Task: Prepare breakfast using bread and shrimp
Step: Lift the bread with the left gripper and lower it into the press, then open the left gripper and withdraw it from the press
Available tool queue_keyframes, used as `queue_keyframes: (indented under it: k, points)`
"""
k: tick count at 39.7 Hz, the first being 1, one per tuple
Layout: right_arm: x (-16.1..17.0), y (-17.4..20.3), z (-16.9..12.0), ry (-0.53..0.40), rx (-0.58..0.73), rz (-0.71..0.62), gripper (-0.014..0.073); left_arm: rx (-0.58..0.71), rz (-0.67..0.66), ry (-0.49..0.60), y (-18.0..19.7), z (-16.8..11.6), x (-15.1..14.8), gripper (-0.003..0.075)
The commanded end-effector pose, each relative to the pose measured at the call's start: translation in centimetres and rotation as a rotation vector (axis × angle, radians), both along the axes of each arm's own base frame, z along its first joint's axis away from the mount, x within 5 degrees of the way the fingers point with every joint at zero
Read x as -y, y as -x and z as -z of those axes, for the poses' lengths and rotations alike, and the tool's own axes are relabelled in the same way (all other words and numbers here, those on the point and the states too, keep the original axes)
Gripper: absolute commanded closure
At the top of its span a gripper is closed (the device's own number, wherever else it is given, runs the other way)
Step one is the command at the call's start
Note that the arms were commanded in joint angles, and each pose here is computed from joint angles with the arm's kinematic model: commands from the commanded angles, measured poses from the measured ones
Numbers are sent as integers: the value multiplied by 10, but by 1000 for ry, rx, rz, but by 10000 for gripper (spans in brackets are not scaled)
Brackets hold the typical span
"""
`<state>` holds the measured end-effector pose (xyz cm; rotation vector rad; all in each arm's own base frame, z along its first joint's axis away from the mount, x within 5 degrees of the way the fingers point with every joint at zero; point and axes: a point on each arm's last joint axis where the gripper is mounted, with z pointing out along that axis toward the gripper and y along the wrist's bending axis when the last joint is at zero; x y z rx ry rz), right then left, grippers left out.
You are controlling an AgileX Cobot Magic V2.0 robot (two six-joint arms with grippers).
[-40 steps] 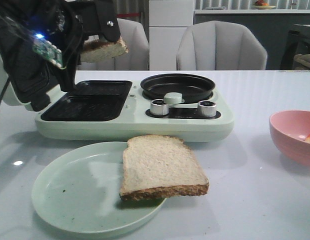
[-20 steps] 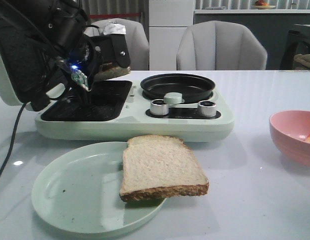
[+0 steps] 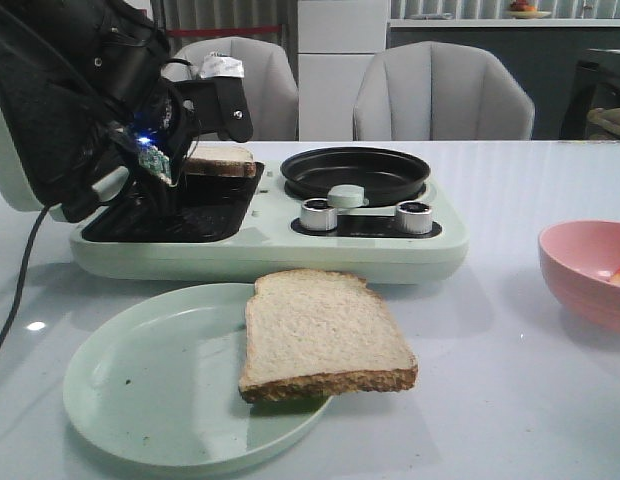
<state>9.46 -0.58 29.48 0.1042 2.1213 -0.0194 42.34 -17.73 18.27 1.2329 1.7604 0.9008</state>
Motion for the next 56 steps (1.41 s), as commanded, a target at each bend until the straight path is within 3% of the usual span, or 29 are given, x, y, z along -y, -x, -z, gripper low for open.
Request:
queue_keyframes:
  k: [1,15,22,25,33,38,43,49,56]
  points:
    - [1,-5,-14,10,92,2,46,124,-27,16,2,-47,-5,244]
    - [1,-5,-14,10,92,2,46,167,-3,32,47,-84,-8,244]
    - [1,-5,-14,10,92,2,46,272,-135,-48,83,-103,-7,244]
    - [1,-5,-14,10,92,2,46,277,-169,-16,102,-110,-1,244]
    - [1,-5,-14,10,92,2,46,176,-291,161,156,-135,10,244]
    - [1,-5,-14,10,92,2,46,8,-372,229,191,-144,4,244]
    - [1,-5,-14,10,92,2,46,-163,-408,413,222,-158,-7,244]
    - [1,-5,-14,10,92,2,46,-330,-356,684,259,-181,-22,244]
    - [1,-5,-14,10,92,2,46,-414,-197,894,296,-196,-38,244]
